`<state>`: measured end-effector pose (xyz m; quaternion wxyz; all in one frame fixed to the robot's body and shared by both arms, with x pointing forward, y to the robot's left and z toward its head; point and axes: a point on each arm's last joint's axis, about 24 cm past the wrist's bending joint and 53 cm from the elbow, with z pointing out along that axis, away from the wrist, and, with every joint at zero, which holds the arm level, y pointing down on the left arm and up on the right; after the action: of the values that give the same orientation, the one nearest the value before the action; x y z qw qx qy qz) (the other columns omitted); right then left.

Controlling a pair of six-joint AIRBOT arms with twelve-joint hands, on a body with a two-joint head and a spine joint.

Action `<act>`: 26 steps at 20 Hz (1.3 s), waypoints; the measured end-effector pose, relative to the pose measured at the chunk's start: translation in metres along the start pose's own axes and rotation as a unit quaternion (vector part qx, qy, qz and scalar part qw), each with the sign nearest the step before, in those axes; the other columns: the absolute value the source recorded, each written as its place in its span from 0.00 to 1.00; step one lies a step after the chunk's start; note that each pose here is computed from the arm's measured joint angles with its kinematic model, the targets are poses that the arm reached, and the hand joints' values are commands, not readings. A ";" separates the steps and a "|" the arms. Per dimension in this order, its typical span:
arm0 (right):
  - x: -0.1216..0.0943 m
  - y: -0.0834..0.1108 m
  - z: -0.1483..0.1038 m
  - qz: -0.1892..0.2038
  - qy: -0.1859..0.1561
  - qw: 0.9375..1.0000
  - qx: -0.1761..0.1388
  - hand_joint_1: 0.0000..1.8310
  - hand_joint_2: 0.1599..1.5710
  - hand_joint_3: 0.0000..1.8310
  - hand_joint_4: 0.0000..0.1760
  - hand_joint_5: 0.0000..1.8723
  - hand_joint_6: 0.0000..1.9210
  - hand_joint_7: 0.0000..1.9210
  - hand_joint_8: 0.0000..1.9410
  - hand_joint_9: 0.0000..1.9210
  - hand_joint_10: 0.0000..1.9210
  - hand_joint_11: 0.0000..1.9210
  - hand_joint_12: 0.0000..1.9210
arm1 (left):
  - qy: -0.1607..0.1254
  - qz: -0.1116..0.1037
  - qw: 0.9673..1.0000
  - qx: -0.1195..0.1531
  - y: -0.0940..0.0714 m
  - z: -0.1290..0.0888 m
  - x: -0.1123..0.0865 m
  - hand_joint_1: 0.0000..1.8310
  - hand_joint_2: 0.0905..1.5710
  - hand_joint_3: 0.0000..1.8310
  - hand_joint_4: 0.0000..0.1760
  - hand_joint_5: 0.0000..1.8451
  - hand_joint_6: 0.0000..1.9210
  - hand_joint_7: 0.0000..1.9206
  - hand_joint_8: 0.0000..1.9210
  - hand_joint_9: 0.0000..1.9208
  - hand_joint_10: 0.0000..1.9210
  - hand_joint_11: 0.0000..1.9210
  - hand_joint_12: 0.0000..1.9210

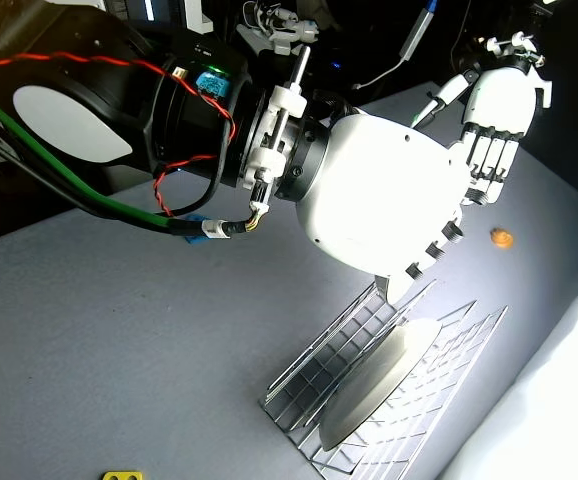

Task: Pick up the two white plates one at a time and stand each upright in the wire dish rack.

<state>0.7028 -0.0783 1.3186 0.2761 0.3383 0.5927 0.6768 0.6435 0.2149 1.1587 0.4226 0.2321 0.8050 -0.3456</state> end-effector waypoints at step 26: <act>-0.048 -0.038 0.005 0.029 -0.045 0.996 0.067 0.75 0.67 0.00 0.00 0.53 0.53 0.52 0.45 0.47 0.59 0.41 0.59 | 0.002 0.001 1.000 0.003 -0.002 0.003 0.001 0.00 0.67 0.00 0.00 0.00 0.00 0.00 0.00 0.00 0.00 0.00 0.00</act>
<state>0.7356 -0.1065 1.2750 0.2599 0.4029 0.6135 0.6275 0.6433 0.2110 1.1570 0.4204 0.2351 0.8046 -0.3473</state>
